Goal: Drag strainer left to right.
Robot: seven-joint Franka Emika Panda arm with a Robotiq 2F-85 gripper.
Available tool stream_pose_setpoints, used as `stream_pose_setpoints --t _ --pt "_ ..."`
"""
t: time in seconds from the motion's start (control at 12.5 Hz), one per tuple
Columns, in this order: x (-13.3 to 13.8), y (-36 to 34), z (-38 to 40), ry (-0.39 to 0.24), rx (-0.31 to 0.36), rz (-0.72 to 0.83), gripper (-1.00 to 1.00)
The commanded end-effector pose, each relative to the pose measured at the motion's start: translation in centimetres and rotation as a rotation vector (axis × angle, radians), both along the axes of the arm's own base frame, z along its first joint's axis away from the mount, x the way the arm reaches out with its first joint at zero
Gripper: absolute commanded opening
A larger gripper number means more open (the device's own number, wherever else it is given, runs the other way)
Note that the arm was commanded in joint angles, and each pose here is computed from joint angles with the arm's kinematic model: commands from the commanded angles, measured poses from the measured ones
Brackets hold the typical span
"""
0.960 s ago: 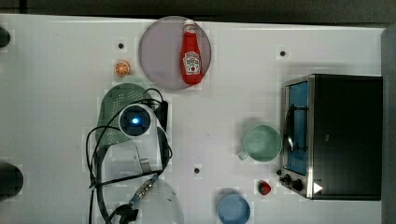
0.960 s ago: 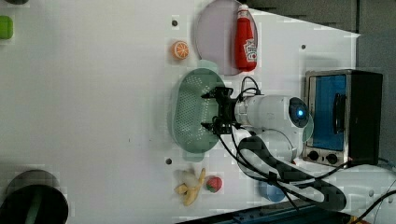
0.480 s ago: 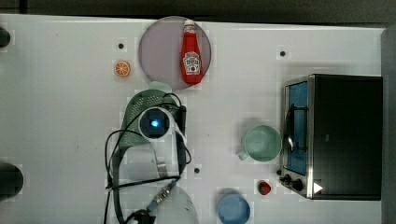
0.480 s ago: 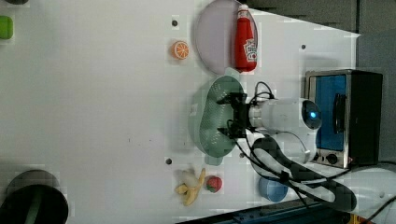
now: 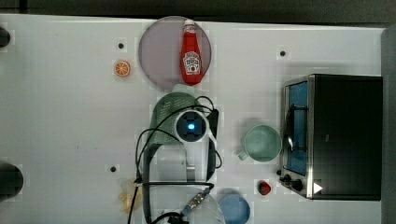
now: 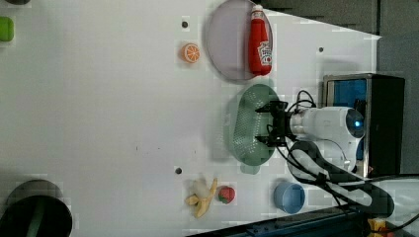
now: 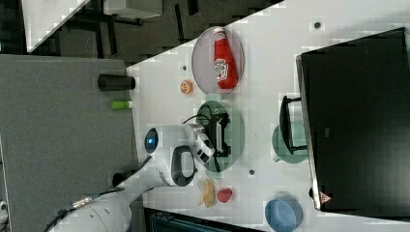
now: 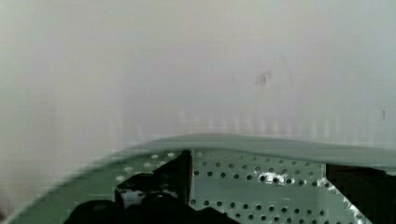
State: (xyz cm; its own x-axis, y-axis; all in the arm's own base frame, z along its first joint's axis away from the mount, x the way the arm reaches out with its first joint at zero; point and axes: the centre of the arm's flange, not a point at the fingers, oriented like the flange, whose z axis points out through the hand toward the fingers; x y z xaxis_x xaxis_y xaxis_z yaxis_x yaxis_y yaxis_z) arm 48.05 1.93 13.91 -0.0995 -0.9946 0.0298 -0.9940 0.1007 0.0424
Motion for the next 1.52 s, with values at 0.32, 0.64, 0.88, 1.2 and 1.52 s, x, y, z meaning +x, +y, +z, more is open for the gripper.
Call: stream_pose_setpoints --t 0.32,0.64,0.88,1.2,1.52 --pt "0.2 -6.9 0.4 -0.006 -0.04 0.101 1.0" --pt "-0.1 -10.5 0.8 -0.007 -0.067 0.096 1.0" --pt "0.7 -10.1 2.0 -0.027 -0.064 0.15 1.0" --pt "2.2 -5.9 9.2 -0.064 -0.007 0.446 1.0" --pt "2.1 -5.1 21.5 0.002 0.072 0.641 1.0"
